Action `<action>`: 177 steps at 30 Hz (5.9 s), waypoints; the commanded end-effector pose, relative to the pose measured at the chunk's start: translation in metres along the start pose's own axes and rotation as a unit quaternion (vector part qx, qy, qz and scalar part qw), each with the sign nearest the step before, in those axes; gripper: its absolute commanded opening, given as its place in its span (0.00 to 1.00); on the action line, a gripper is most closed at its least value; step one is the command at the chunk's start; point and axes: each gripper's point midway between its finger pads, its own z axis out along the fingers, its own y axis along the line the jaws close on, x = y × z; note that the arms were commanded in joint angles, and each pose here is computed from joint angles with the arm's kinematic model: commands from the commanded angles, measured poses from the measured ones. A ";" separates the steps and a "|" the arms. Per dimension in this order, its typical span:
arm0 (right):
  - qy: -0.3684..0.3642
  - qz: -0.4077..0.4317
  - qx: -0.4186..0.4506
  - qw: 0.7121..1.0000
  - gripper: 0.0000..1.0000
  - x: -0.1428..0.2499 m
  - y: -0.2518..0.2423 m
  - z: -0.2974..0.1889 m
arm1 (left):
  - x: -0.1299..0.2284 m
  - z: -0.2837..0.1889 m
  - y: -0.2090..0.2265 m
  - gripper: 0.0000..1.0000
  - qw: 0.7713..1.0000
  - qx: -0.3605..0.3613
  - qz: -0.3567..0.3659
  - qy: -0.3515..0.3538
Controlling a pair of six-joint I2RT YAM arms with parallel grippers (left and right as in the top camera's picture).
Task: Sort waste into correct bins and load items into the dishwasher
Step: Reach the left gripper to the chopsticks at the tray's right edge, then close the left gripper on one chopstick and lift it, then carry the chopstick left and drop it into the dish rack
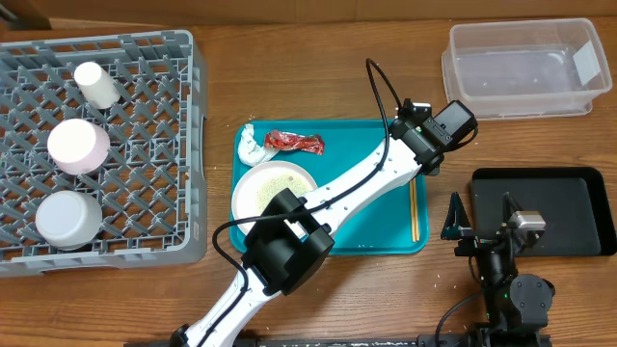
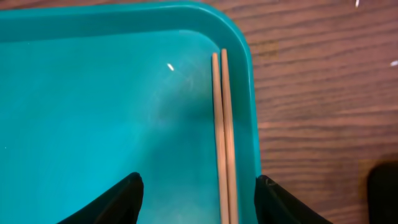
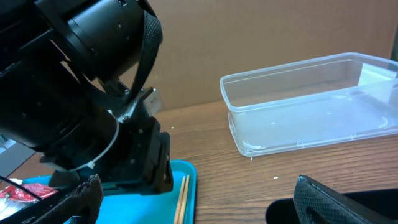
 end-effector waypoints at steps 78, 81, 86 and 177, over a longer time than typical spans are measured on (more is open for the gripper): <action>-0.003 -0.002 0.006 1.000 1.00 0.001 -0.003 0.000 | 0.041 0.068 0.015 0.46 0.998 -0.050 -0.030 0.021; -0.003 -0.002 0.006 1.000 1.00 0.001 -0.003 0.000 | 0.048 0.075 0.020 0.47 0.998 -0.055 -0.029 0.025; -0.003 -0.002 0.006 1.000 1.00 0.001 -0.003 0.000 | 0.050 0.076 0.021 0.38 0.998 -0.057 -0.027 0.027; -0.004 -0.002 0.006 1.000 1.00 0.001 -0.003 0.000 | -0.141 -0.082 0.479 0.12 0.989 0.068 -0.122 0.054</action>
